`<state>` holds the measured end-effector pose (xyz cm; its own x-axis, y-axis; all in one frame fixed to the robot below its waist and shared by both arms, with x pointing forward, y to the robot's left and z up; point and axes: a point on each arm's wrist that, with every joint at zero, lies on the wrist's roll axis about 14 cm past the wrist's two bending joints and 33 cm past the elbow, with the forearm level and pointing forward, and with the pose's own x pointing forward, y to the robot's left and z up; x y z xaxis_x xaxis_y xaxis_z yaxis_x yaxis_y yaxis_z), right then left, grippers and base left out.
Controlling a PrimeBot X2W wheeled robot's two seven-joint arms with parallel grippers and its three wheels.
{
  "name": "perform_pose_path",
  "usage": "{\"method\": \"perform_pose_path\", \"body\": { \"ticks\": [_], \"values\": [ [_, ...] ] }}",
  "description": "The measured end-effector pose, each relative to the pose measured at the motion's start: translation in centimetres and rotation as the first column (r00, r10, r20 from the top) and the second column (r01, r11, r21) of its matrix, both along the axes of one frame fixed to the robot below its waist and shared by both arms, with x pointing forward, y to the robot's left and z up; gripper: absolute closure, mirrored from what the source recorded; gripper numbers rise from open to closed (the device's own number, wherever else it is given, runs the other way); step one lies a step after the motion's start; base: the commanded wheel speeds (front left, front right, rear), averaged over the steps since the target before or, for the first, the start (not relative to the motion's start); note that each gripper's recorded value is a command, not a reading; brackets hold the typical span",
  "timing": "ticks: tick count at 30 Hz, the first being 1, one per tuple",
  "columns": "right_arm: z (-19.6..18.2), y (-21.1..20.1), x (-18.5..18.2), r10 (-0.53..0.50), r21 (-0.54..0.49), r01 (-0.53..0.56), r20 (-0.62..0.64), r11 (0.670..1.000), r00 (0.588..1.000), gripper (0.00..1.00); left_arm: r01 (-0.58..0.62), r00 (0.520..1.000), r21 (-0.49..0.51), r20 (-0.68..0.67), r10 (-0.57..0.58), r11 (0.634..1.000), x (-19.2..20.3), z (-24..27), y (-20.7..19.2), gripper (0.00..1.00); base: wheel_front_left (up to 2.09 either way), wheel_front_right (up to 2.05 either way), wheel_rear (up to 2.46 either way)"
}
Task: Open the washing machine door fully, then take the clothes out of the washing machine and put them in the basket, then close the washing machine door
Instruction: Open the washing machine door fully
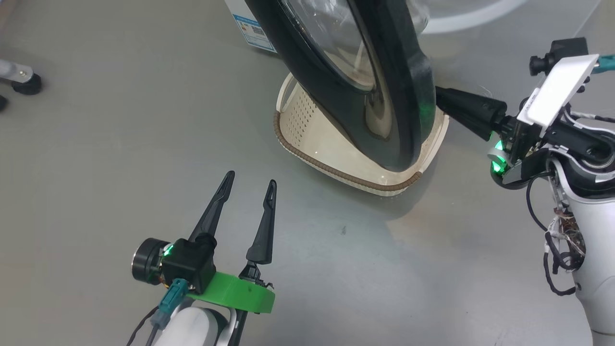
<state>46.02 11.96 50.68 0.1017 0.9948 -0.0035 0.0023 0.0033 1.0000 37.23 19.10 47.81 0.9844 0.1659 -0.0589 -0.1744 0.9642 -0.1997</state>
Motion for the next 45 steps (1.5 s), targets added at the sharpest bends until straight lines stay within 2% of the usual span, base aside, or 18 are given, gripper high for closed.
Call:
{"method": "perform_pose_path", "body": {
  "ticks": [18,33,36,40,45],
  "values": [
    [0.4,2.2,-5.1,0.137,0.044,-0.136,-0.036,0.99,0.99,1.0,0.004,1.0,-0.001,0.009,-0.004,1.0,-0.3,0.4,-0.2,0.0,0.0,0.0,0.0],
    [0.3,2.0,-5.5,0.139,0.047,-0.137,-0.038,0.989,0.99,1.0,-0.013,1.0,0.003,0.011,0.013,1.0,-0.3,0.4,0.4,0.0,0.0,0.0,0.0],
    [-0.5,1.1,-4.9,0.109,-0.039,-0.107,0.047,0.994,0.993,1.0,-0.009,1.0,0.001,0.013,0.009,1.0,-0.3,0.5,0.3,0.0,0.0,0.0,0.0],
    [-0.9,-0.5,-4.0,0.052,-0.085,-0.041,0.132,0.996,0.99,1.0,-0.002,1.0,-0.002,0.021,0.002,1.0,-0.4,0.7,0.1,0.0,0.0,0.0,0.0],
    [-0.8,-2.7,-3.2,-0.011,-0.146,0.064,0.339,0.987,0.941,1.0,0.003,0.999,0.007,0.036,-0.003,1.0,-0.5,1.1,0.1,0.0,0.0,0.0,0.0]
  ]
}}
